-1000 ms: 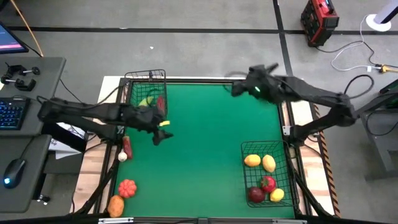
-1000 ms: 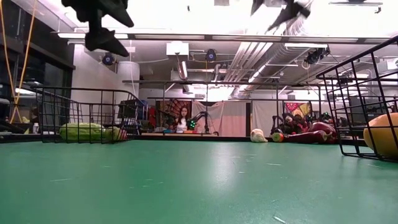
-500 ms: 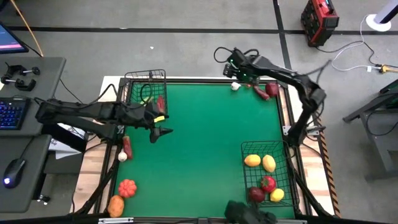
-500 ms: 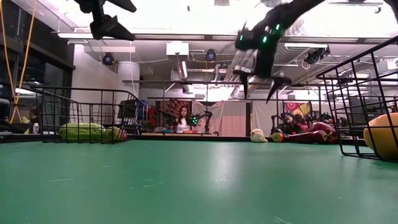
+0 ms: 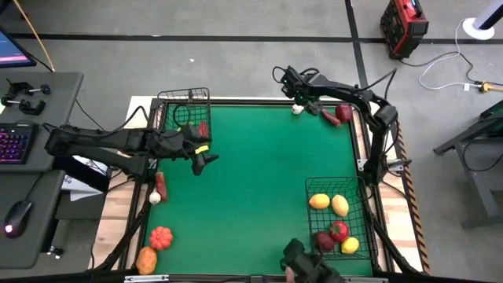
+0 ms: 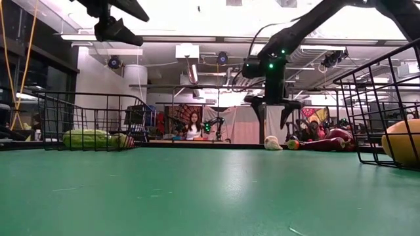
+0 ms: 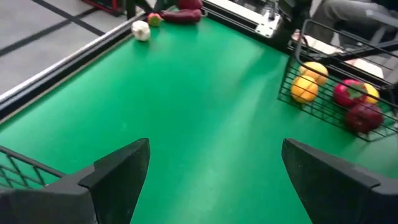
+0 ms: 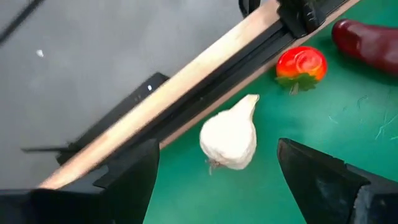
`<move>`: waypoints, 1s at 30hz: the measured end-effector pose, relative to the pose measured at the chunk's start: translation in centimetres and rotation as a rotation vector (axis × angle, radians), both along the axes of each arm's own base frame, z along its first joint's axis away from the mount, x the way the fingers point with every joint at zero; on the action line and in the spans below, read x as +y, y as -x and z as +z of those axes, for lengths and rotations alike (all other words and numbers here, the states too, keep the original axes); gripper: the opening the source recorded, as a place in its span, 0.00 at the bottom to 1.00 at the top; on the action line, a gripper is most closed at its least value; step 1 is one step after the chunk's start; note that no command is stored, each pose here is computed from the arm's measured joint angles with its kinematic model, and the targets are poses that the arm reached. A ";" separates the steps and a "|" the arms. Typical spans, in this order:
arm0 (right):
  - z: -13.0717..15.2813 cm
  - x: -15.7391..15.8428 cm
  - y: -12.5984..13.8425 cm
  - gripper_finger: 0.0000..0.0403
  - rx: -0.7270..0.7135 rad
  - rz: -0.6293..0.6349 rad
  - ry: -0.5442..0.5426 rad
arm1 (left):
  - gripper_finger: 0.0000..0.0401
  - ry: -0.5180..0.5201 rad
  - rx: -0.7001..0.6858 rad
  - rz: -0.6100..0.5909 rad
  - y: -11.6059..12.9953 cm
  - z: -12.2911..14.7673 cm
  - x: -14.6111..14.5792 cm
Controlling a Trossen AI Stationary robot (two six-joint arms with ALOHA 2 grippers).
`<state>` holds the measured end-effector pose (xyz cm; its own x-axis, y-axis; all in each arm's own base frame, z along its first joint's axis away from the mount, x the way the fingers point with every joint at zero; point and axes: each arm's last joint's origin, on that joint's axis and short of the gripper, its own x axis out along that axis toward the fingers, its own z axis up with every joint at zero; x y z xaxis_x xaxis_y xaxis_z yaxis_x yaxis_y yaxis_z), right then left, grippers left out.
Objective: Sort produce into baskets
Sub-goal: Put the top white garlic into the top black wire basket
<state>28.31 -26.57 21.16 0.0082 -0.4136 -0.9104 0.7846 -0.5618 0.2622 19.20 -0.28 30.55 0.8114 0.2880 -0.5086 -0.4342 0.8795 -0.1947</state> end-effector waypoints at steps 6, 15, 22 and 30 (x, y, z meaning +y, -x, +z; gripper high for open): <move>1.3 1.4 -0.7 0.79 0.062 0.098 0.079 | 0.88 -0.026 0.009 -0.008 0.0 0.0 0.0; 2.5 9.0 0.1 0.79 0.387 0.239 0.022 | 0.88 -0.062 0.036 -0.035 0.0 -0.1 0.5; -2.4 12.2 0.9 0.79 -0.011 0.063 0.071 | 0.88 -0.051 0.076 -0.086 0.2 -0.4 1.1; -4.3 8.0 0.4 0.79 -0.171 -0.046 0.139 | 0.88 -0.034 0.113 -0.062 0.4 -0.7 1.4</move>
<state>27.88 -18.62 16.86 0.1355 -0.5383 -0.8318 0.6963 -0.5455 0.4664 18.78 1.08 29.88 0.7661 0.2575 -0.5888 -0.3964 0.9105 -0.1175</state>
